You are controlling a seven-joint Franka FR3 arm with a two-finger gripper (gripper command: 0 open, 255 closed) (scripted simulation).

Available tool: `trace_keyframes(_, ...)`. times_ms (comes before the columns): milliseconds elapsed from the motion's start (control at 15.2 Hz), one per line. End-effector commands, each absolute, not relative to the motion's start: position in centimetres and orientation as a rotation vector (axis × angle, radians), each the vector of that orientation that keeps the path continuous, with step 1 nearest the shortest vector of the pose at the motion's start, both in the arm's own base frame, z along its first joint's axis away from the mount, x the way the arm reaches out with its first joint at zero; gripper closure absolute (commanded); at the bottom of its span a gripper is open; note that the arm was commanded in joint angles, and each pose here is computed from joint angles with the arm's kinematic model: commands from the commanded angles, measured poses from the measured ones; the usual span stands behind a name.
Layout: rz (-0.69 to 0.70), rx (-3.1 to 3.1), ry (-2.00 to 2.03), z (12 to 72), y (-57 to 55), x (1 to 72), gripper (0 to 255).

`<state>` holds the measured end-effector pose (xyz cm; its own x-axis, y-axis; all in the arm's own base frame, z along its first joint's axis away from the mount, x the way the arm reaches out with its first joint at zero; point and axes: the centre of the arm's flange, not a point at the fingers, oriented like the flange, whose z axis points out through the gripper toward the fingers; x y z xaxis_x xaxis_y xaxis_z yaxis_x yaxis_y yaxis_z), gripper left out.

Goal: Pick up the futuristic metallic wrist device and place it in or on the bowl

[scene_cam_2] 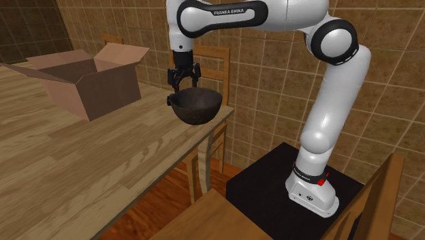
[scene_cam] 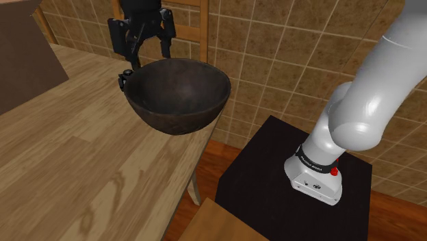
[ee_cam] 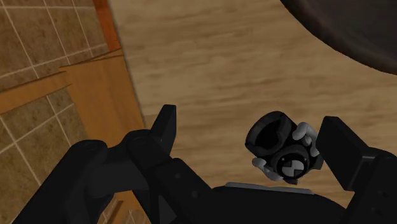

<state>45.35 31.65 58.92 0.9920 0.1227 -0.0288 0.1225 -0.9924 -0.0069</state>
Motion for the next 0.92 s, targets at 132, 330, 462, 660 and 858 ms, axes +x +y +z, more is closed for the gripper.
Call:
trace_keyframes(132, 0.0, -3.131, -0.21, 59.7, 36.2, 47.7, 0)
trace_keyframes(330, 0.0, -3.131, -0.21, 58.1, 36.2, 47.7, 0)
trace_keyframes(462, 0.0, -3.131, -0.21, 57.0, 36.2, 47.7, 0)
trace_keyframes(660, 0.0, -3.131, -0.21, 55.7, 36.2, 47.7, 0)
trace_keyframes(858, 0.0, -3.131, -0.21, 55.7, 36.2, 47.7, 0)
